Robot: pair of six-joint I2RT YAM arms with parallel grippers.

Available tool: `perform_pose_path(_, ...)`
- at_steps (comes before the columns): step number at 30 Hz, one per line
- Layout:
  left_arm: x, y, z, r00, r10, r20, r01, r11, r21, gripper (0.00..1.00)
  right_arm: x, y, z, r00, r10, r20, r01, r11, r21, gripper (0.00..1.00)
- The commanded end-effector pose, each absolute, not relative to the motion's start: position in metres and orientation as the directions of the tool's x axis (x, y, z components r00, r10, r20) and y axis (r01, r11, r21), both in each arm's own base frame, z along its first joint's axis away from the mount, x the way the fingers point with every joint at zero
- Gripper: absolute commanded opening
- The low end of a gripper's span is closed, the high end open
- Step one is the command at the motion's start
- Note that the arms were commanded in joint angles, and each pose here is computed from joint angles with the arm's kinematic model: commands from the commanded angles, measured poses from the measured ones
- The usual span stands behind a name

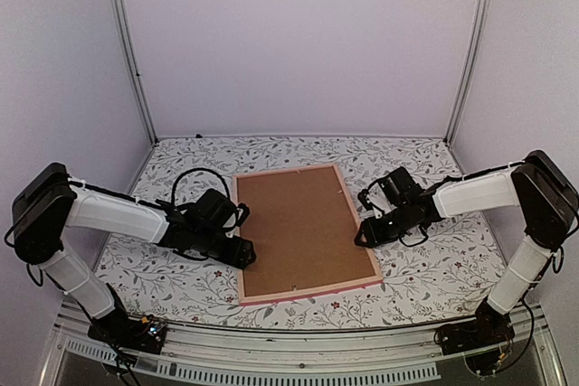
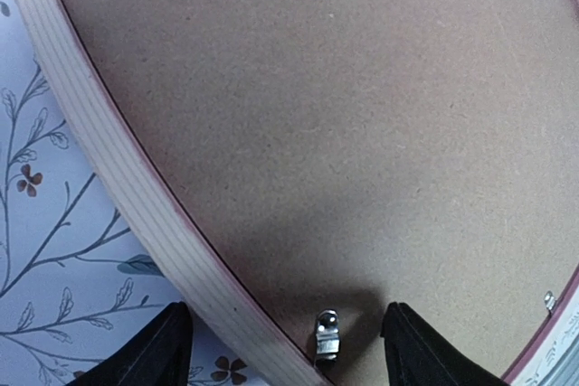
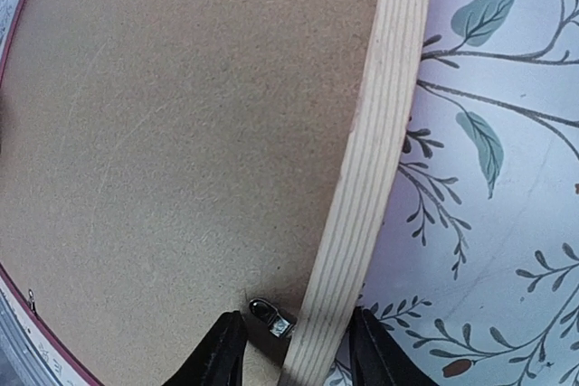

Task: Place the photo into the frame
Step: Press the fastener onto the backboard, then adjust the photo frame at the center of the board.

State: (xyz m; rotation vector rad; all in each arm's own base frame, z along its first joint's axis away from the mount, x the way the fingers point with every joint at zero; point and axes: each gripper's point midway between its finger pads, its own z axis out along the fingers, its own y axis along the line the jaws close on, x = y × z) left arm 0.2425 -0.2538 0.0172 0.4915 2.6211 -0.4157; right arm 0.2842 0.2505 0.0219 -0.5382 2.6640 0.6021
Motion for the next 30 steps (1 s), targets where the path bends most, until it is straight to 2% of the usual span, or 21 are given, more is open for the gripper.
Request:
perform_pose_path(1, 0.242, -0.242, 0.022, -0.848, 0.249, -0.467, 0.380, 0.901, -0.211, 0.76, 0.273, 0.256, 0.020, -0.878, -0.278, -0.390, -0.428, 0.819, 0.381, 0.43)
perform_pose_path(5, 0.244, -0.241, 0.029, -0.844, 0.237, -0.481, 0.378, 0.900, -0.219, 0.78, 0.273, 0.253, 0.023, -0.892, -0.243, -0.382, -0.396, 0.829, 0.395, 0.43)
perform_pose_path(12, 0.239, -0.233, 0.023, -0.856, 0.243, -0.457, 0.368, 0.906, -0.208, 0.76, 0.277, 0.244, 0.025, -0.907, -0.196, -0.372, -0.347, 0.849, 0.399, 0.43)
perform_pose_path(19, 0.233, -0.230, 0.020, -0.868, 0.226, -0.441, 0.357, 0.903, -0.240, 0.63, 0.277, 0.245, 0.021, -0.910, -0.195, -0.365, -0.344, 0.847, 0.406, 0.43)
perform_pose_path(30, 0.232, -0.226, 0.001, -0.887, 0.248, -0.390, 0.342, 0.919, -0.194, 0.52, 0.276, 0.245, 0.018, -0.912, -0.196, -0.360, -0.343, 0.847, 0.407, 0.42)
